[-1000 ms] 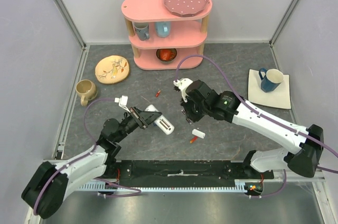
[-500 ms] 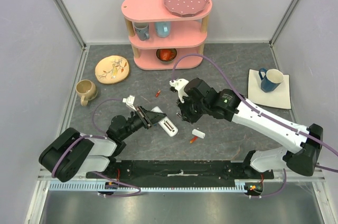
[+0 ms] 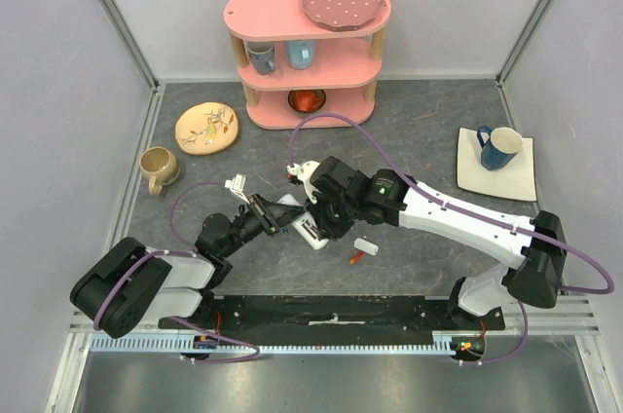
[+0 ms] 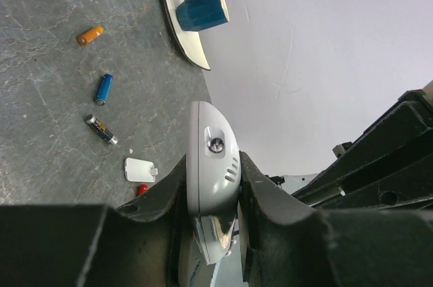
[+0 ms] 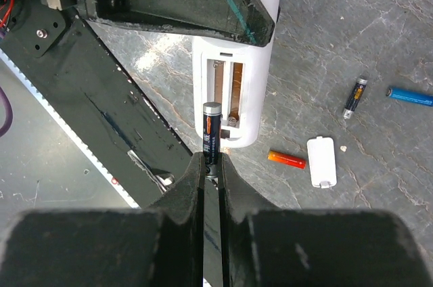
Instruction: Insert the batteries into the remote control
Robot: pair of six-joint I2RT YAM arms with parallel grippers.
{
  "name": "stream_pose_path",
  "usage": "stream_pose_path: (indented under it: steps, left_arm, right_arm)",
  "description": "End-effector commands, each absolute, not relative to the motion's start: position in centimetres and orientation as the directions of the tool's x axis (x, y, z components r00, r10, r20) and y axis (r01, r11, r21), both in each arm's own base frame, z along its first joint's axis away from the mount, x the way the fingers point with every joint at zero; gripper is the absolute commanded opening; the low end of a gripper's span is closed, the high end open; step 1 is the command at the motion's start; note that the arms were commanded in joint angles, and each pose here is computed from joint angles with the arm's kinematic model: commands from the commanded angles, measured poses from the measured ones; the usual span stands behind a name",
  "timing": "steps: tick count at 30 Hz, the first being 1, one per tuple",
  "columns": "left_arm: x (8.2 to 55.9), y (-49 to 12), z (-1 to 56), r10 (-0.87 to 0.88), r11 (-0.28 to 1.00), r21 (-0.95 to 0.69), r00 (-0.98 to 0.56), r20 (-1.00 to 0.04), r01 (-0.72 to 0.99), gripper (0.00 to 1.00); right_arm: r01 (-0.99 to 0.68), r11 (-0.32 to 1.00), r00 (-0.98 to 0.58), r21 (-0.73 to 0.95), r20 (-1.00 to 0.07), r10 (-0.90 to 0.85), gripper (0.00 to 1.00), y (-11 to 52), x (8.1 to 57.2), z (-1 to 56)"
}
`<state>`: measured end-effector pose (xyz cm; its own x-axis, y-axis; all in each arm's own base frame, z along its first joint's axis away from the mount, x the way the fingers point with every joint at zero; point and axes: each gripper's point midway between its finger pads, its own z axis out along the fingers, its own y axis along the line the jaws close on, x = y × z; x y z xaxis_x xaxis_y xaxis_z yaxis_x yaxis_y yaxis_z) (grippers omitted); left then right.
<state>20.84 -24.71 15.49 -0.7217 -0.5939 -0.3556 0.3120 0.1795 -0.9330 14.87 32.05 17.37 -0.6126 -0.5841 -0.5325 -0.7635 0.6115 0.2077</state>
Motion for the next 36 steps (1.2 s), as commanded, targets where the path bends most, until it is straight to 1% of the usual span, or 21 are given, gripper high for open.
stream_pose_path:
  steps: [1,11,36]
  left_arm:
    - [18.2,-23.2,18.9,-0.627,0.061,-0.889,-0.676,-0.387,0.453,0.02]
    - [17.7,-23.2,19.0,-0.618,0.048,-0.888,-0.685,-0.386,0.457,0.02]
    - [16.5,-23.3,19.9,-0.588,0.010,-0.874,-0.704,-0.398,0.487,0.02]
  right_arm:
    - [-0.756,0.612,-0.620,0.233,-0.556,-0.553,0.00,33.2,15.0,18.2]
    - [-0.753,0.621,-0.619,0.217,-0.553,-0.557,0.00,33.9,15.7,17.0]
    - [-0.746,0.635,-0.617,0.198,-0.564,-0.549,0.00,34.6,16.6,16.2]
